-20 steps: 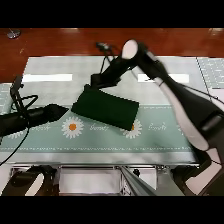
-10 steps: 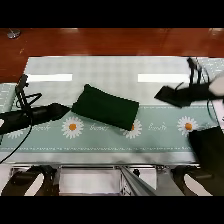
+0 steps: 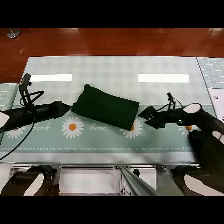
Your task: Fold the shirts.
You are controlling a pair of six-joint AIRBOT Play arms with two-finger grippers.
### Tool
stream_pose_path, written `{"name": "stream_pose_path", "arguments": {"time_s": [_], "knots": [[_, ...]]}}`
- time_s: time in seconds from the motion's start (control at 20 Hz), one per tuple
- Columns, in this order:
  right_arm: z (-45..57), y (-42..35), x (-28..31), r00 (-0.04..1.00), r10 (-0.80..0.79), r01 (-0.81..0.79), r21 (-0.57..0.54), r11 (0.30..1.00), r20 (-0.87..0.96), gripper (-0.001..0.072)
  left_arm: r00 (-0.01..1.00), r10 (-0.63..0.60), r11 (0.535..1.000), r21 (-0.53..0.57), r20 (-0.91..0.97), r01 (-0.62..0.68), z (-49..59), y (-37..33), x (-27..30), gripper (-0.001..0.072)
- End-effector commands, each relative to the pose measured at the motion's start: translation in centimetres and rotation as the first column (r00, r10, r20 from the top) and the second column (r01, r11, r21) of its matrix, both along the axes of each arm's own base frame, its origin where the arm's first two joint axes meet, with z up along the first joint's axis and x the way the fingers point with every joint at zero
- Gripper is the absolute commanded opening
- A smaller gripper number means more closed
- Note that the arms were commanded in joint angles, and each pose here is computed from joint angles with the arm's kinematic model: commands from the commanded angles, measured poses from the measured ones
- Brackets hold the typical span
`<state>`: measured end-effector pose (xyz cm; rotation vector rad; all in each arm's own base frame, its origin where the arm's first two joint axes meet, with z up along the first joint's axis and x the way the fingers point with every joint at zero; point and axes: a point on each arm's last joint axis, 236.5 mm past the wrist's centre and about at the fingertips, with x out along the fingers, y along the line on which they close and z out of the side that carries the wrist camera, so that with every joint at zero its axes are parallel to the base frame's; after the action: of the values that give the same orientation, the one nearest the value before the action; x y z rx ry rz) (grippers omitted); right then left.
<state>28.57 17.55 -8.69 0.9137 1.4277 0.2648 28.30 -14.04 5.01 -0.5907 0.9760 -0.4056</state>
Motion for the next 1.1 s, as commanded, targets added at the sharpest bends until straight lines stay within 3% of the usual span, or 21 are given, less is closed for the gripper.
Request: {"name": "stream_pose_path", "arguments": {"time_s": [0.0,0.15,0.2,0.25,0.3,0.4,0.6,0.75,1.05], "knots": [[-1.5,3.4,0.6,0.992,0.11,-0.107,0.056,0.993,-0.056,0.0628,1.0,0.001,1.0,0.002,-0.015,-0.001,-0.5,0.0,0.1,0.0022],[-1.9,5.7,2.9,0.986,0.161,-0.158,0.058,0.986,-0.046,0.0582,1.0,0.0,1.0,0.002,-0.015,0.0,-0.5,0.0,0.1,0.0022],[-2.1,6.3,3.4,0.982,0.185,-0.182,0.055,0.982,-0.042,0.0481,1.0,0.0,1.0,0.001,-0.015,0.0,-0.5,0.0,0.1,0.0022],[-2.1,7.1,3.6,0.972,0.232,-0.23,0.05,0.972,-0.036,0.022,1.0,0.0,1.0,0.002,-0.015,0.0,-0.5,0.0,0.1,0.0022],[-1.4,7.8,3.7,0.95,0.313,-0.313,0.041,0.949,0.003,0.0025,1.0,0.0,1.0,0.001,-0.015,0.0,-0.5,0.0,0.1,0.0022],[2.0,8.9,5.6,0.897,0.43,-0.431,-0.009,0.902,0.104,0.0025,1.0,0.0,1.0,0.002,-0.015,0.0,-0.5,0.0,0.1,0.0022],[14.2,9.6,9.8,0.783,0.527,-0.517,-0.126,0.847,0.329,0.0025,1.0,-0.005,1.0,0.005,-0.011,0.005,-0.5,0.0,0.1,0.0022],[20.6,6.1,12.3,0.763,0.524,-0.429,-0.309,0.849,0.379,0.0025,1.0,-0.008,1.0,0.005,-0.014,0.008,-0.5,0.0,0.0,0.0022],[27.5,-5.5,10.4,0.841,0.434,-0.242,-0.494,0.835,0.323,0.0024,1.0,-0.016,1.0,0.004,-0.023,0.016,-0.6,-0.1,-0.2,0.0022]]}}
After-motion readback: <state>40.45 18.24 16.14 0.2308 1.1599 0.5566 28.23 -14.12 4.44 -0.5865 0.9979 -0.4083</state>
